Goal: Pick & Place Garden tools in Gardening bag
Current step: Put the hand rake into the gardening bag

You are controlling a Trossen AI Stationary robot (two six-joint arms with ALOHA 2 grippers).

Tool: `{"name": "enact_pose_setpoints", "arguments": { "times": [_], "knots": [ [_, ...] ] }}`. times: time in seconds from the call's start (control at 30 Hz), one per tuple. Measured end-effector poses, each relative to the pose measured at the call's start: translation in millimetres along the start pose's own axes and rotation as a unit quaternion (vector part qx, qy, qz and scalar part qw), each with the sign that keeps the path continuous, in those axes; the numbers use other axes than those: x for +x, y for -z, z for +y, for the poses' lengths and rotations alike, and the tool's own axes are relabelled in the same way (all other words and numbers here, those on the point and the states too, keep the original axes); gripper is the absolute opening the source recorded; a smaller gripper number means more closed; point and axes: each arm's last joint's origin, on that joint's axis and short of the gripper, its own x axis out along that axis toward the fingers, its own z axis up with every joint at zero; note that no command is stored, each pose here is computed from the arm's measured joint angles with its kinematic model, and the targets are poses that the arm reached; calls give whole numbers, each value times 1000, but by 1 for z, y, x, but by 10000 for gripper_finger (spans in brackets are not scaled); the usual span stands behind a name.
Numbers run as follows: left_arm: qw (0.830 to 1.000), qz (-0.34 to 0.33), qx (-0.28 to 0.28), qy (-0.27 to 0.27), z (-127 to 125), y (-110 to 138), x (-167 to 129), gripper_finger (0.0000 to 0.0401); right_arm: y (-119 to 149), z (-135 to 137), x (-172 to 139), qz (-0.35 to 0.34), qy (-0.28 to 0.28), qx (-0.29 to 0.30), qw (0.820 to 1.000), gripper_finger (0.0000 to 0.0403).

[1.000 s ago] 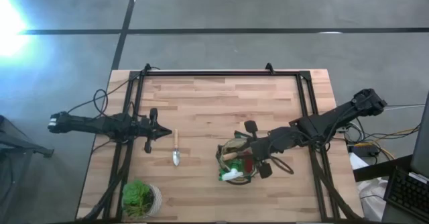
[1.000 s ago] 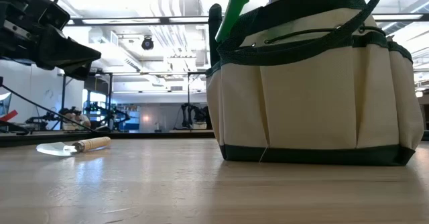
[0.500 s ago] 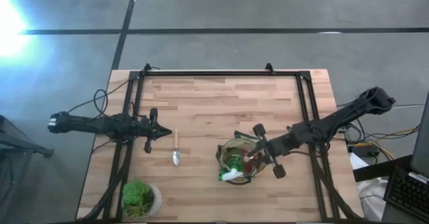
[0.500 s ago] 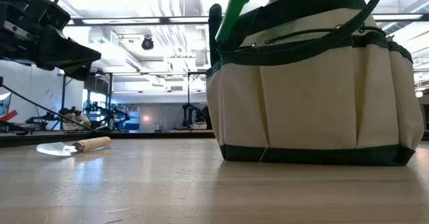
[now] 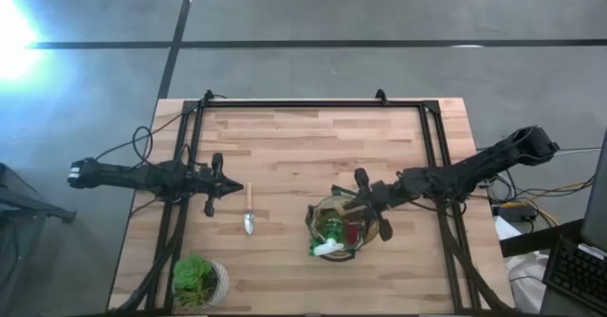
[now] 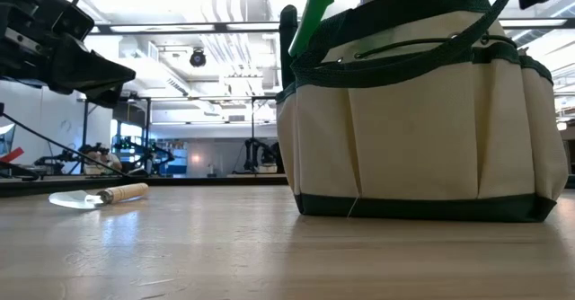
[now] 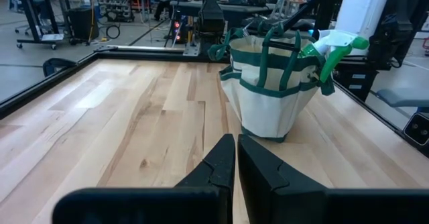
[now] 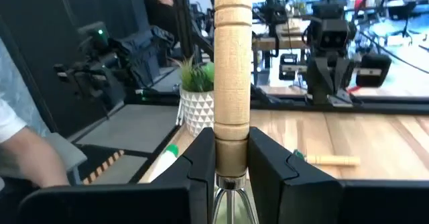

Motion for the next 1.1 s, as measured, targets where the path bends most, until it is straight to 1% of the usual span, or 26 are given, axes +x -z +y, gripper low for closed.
{"name": "enact_pose_setpoints", "arguments": {
  "times": [0.13,0.27,0.37,0.53,0.77,0.9,1.1],
  "knots": [
    [1000,0,0,0,0,0,0,23,4,-6,3,16,24,22,999,48],
    [1000,0,0,0,0,0,0,23,4,-10,3,18,35,47,998,48],
    [1000,0,0,0,0,0,0,23,9,-12,2,38,44,65,996,48],
    [1000,0,0,0,0,0,0,23,18,-16,1,76,92,91,989,48],
    [1000,0,0,0,0,0,0,23,22,-17,0,96,99,100,985,48],
    [1000,0,0,0,0,0,0,23,27,-17,-1,142,110,102,978,48],
    [1000,0,0,0,0,0,0,23,25,-17,-1,184,120,110,969,48]
  ]
}}
